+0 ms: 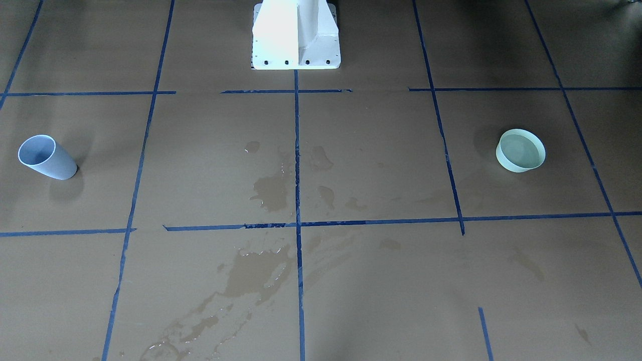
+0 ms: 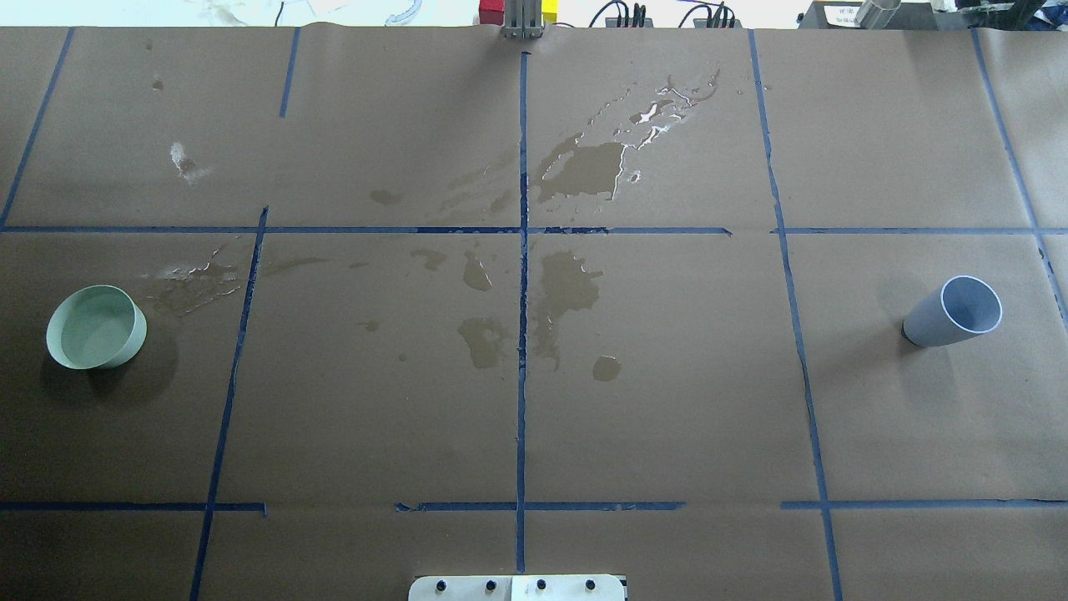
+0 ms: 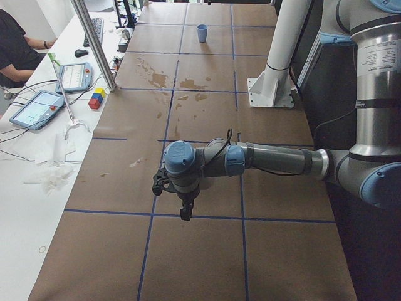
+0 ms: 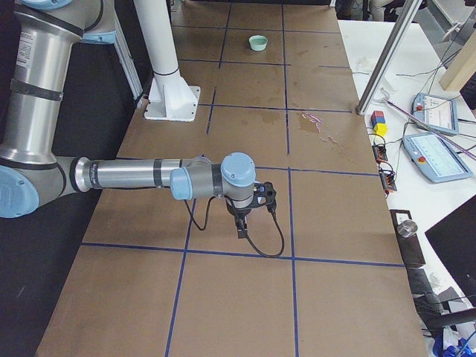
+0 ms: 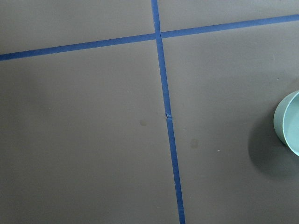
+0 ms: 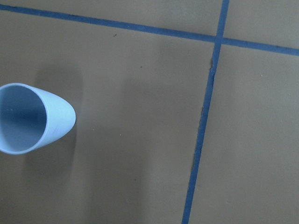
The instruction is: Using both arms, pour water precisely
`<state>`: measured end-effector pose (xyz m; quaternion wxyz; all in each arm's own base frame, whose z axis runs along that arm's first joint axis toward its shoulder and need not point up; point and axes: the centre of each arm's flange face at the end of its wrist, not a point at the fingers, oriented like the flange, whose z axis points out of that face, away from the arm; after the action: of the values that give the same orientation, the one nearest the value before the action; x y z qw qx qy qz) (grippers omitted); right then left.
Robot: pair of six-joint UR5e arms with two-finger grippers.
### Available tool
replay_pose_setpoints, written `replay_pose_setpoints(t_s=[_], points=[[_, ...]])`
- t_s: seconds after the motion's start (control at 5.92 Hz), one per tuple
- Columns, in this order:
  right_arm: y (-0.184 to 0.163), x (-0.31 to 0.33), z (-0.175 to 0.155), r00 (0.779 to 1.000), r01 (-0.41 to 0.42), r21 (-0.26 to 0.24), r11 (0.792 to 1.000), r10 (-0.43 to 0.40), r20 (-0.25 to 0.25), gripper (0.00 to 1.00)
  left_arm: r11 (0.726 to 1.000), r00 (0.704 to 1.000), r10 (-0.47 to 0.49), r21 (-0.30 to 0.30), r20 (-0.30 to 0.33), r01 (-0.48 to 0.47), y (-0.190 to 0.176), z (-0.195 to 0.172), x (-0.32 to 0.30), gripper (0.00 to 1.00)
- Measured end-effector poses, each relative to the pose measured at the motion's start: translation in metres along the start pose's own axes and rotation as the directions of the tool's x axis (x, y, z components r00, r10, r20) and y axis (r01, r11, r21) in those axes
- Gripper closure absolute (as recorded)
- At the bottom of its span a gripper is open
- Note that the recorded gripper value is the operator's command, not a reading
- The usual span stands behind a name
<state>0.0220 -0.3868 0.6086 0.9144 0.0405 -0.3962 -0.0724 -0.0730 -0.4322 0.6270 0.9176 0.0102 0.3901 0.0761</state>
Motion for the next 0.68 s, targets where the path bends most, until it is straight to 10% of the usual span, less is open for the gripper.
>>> replay_pose_setpoints(t_s=[0.68], points=[[0.0183, 0.0051, -0.0018, 1.000, -0.020, -0.008, 1.000, 0.020, -0.010, 0.00, 0.998, 0.999, 0.043, 0.037, 0.006, -0.043, 0.0038, 0.0012, 0.0012, 0.00]])
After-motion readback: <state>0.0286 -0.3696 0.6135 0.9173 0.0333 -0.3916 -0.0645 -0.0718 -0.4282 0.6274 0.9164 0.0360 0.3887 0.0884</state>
